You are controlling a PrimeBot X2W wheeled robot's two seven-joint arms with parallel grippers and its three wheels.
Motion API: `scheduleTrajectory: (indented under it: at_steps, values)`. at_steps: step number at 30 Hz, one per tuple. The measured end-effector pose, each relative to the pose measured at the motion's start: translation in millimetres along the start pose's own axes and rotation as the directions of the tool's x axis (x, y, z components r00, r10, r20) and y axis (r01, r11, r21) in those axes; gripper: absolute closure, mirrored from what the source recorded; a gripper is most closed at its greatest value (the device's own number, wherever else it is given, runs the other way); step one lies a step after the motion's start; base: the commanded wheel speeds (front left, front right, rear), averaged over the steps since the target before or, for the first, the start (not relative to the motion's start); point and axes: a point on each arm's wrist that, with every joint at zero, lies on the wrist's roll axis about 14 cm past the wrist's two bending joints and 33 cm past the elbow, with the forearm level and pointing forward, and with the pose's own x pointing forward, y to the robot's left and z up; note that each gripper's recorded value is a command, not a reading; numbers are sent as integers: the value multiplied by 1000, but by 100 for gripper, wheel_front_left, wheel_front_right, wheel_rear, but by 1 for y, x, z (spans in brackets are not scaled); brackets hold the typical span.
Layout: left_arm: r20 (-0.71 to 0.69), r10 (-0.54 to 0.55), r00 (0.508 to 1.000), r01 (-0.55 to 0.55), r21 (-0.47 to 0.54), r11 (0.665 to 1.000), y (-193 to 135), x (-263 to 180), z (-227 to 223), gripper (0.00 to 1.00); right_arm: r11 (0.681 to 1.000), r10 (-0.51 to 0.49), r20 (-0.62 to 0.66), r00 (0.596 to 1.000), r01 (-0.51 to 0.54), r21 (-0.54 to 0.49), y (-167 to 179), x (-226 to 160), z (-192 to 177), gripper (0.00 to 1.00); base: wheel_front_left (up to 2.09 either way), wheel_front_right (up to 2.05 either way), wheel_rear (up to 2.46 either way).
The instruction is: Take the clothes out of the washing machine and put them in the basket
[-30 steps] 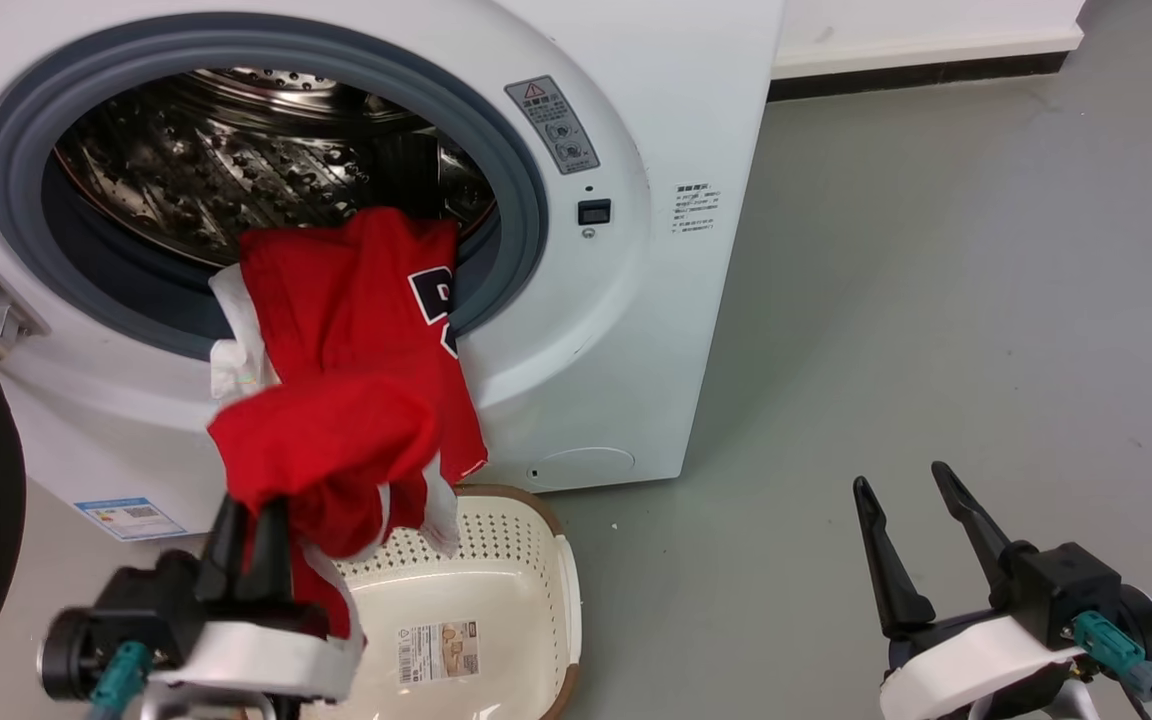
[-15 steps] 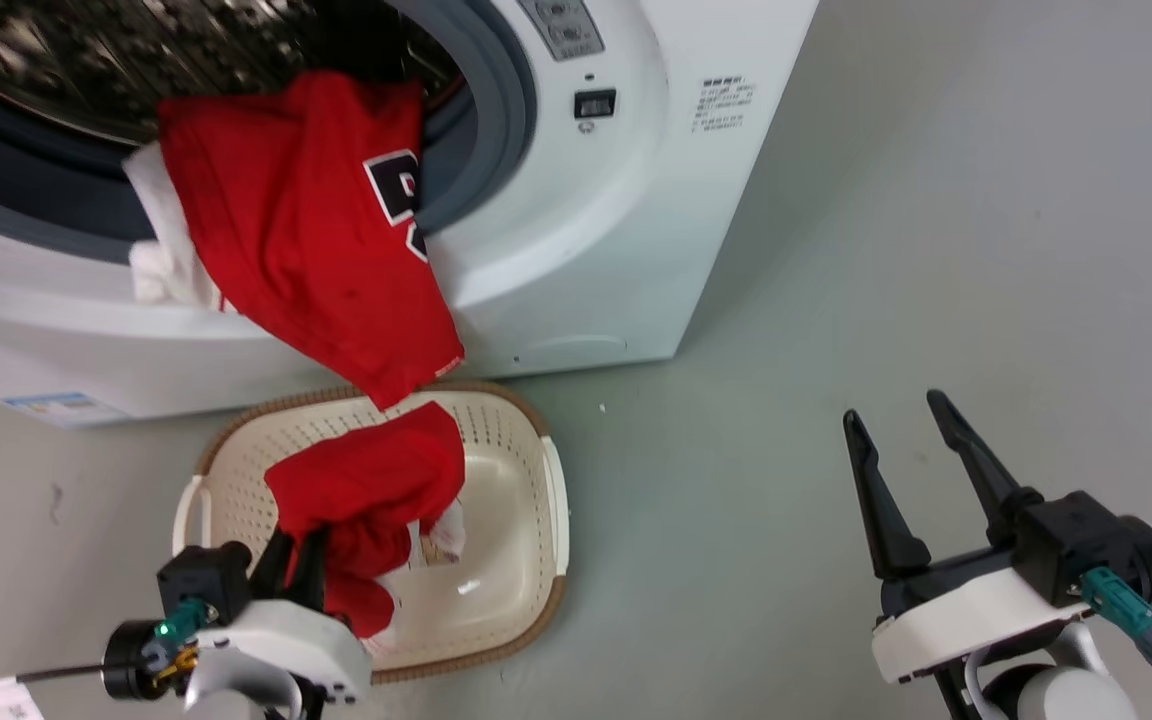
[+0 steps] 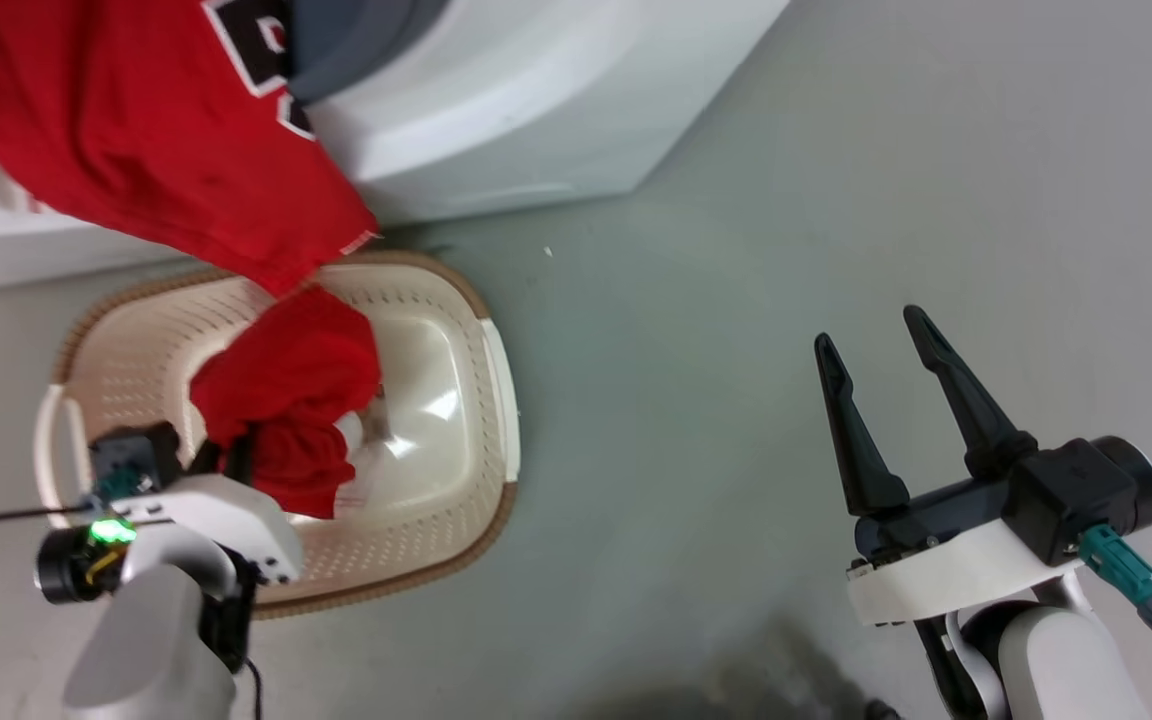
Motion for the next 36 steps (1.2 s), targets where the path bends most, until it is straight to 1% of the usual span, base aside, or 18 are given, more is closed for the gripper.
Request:
scheduleTrajectory:
  at_steps: [3, 11, 15, 17, 18, 19, 20, 24, 29, 36]
  values:
    - [-70, 19, 997, -19, 6, 1000, 9, 17, -19, 100, 1000, -8, -28, 1000, 8, 7, -4, 4, -14, 0, 0, 0, 0]
    - [-250, 28, 968, -22, 25, 999, 12, 41, -74, 100, 999, -37, -87, 995, 38, 8, -15, 7, -41, 0, 0, 0, 0]
    - [-299, 33, 954, -28, 21, 999, 11, 45, -88, 100, 999, -50, -103, 993, 51, 9, -20, 4, -47, 0, 0, 0, 0]
    - [-303, 31, 952, -24, 27, 999, 11, 48, -88, 100, 998, -54, -105, 993, 55, 8, -21, 4, -48, 0, 0, 0, 0]
    - [-301, 31, 953, -23, 28, 999, 10, 48, -87, 89, 998, -54, -103, 993, 56, 8, -21, 4, -47, 0, 0, 0, 0]
    - [-299, 31, 954, -22, 33, 999, 10, 48, -86, 56, 998, -56, -100, 993, 57, 7, -21, 4, -47, 0, 0, 0, 0]
    - [-296, 31, 955, -23, 33, 999, 10, 47, -84, 0, 998, -56, -97, 994, 57, 7, -22, 4, -46, 0, 0, 0, 0]
    - [-282, 21, 959, -7, 50, 999, 3, 39, -76, 0, 999, -49, -69, 996, 49, 5, -19, 4, -36, 0, 0, 0, 0]
    - [-240, 20, 971, -14, 25, 1000, -5, 14, -64, 0, 999, -34, -19, 999, 33, -8, -14, 2, -14, 0, 0, 0, 0]
    - [-74, 40, 996, -44, -46, 998, -14, -23, -19, 0, 999, -35, 39, 999, 36, -26, -11, -15, 17, 0, 0, 0, 0]
